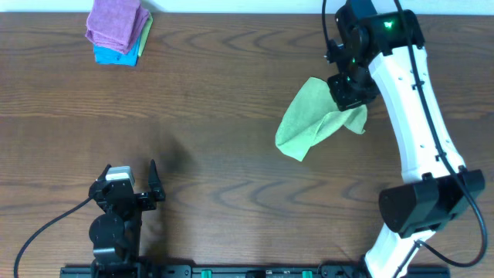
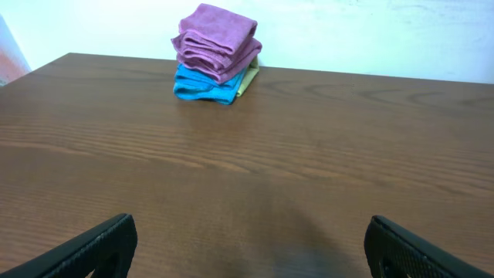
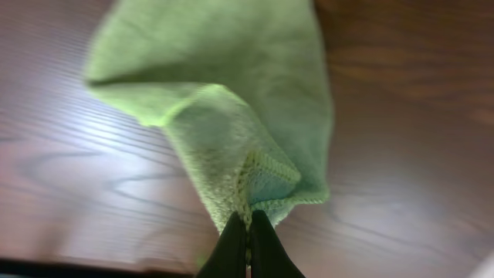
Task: Fold the cloth
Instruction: 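Lift the green cloth by its corner and drag it forward, then lay the green cloth flat on the table and release it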
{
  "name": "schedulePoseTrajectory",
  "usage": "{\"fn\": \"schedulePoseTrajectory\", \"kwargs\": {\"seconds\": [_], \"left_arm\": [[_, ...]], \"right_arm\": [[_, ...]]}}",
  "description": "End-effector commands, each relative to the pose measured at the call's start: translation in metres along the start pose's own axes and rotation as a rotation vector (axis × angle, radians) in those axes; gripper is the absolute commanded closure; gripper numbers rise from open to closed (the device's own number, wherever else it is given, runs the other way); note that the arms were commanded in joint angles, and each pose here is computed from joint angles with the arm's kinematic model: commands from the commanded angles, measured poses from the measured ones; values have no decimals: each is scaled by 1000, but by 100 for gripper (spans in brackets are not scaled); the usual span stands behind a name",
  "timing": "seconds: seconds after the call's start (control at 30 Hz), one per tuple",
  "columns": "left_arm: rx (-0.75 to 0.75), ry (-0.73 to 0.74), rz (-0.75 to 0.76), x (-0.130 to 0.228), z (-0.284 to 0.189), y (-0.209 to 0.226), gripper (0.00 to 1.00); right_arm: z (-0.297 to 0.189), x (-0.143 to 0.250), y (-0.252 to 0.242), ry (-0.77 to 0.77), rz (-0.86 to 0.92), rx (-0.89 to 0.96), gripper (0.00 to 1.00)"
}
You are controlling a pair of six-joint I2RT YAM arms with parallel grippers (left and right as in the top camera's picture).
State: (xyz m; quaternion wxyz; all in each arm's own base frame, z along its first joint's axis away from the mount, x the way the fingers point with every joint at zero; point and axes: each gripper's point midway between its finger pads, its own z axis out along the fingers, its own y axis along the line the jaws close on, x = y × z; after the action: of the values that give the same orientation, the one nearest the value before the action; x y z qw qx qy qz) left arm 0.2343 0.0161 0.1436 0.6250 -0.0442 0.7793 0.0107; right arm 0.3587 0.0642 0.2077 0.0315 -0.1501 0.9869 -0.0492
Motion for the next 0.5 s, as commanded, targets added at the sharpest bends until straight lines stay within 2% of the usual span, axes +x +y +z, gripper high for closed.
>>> {"fn": "schedulePoseTrajectory", "kwargs": {"seconds": [0.0,0.2,0.37,0.47], "left_arm": [[-15,31,9,14,3,3,5],[-15,31,9,14,3,3,5],[-15,31,9,14,3,3,5],[-15,31,9,14,3,3,5]], "right_arm": [[-17,-3,30,-63,9,-159,99],[-23,1,59,-58,-63,-184,98],[-44,1,71,-145,-157,-80,98],[-61,14,71,-190,-188,-90,98]]}}
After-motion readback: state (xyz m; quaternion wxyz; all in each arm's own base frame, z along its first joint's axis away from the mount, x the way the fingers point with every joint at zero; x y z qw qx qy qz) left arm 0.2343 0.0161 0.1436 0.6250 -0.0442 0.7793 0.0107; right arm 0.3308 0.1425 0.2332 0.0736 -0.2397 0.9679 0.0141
